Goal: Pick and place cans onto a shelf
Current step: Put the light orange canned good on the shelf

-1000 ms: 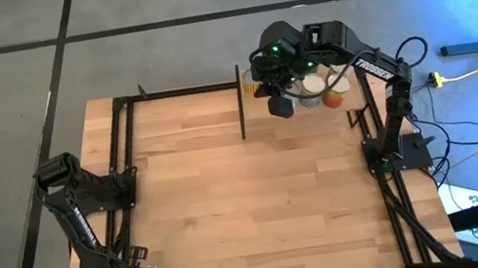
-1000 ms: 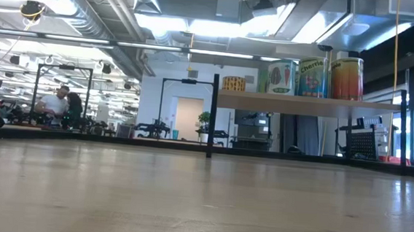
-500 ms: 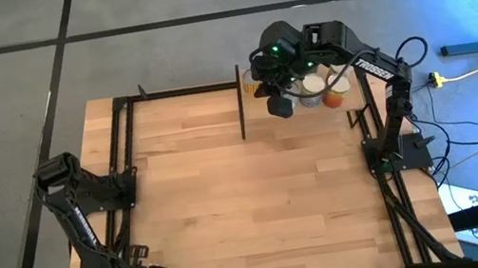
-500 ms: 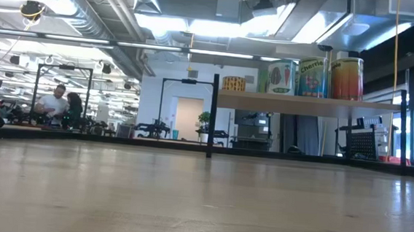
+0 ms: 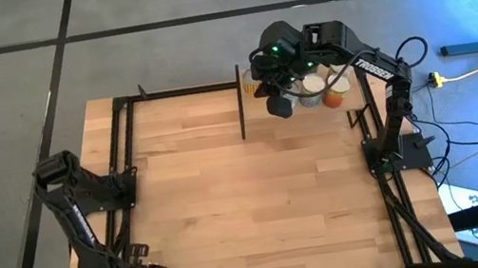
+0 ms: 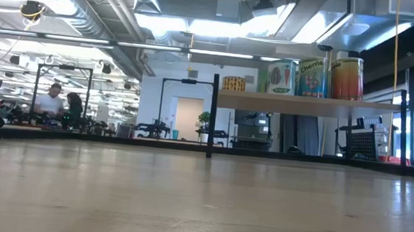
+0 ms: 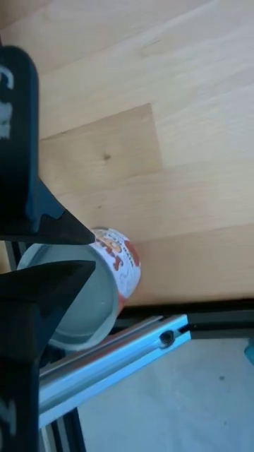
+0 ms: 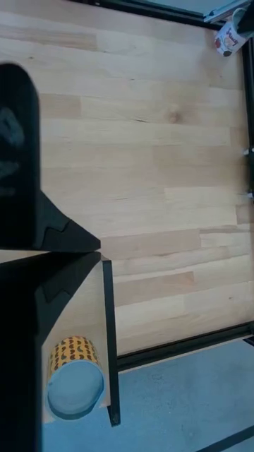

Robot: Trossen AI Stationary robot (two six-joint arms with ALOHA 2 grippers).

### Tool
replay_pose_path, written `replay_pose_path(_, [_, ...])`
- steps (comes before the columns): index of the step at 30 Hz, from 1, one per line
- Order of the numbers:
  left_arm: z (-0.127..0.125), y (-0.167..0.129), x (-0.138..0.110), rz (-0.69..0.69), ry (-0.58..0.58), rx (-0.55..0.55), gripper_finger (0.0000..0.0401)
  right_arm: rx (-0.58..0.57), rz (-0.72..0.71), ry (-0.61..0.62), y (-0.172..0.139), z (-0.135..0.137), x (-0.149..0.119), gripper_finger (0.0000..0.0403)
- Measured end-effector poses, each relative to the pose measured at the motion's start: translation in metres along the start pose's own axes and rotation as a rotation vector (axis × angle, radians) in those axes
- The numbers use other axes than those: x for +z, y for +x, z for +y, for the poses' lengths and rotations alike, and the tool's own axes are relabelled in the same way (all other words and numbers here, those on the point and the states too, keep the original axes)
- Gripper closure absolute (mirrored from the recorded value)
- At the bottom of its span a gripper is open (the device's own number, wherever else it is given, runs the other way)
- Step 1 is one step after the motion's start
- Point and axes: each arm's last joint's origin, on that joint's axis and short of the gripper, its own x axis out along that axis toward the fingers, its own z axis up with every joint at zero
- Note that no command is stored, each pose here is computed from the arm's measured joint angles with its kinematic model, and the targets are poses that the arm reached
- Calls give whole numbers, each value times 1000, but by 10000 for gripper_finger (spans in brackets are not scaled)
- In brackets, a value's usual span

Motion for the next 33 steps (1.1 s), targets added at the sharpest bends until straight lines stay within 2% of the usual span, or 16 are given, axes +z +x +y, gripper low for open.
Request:
replay_pose_path(7, [-2,-1,-5,12,16,-3,361,0,0,-1,0,0,0,396])
replay_pose_path(16, [2,-1,-5,0,18,46,361,0,0,-3,0,0,0,396])
replay_pose_path(33, [-1,1,-8,7,29,40,361,0,0,-4,0,0,0,396])
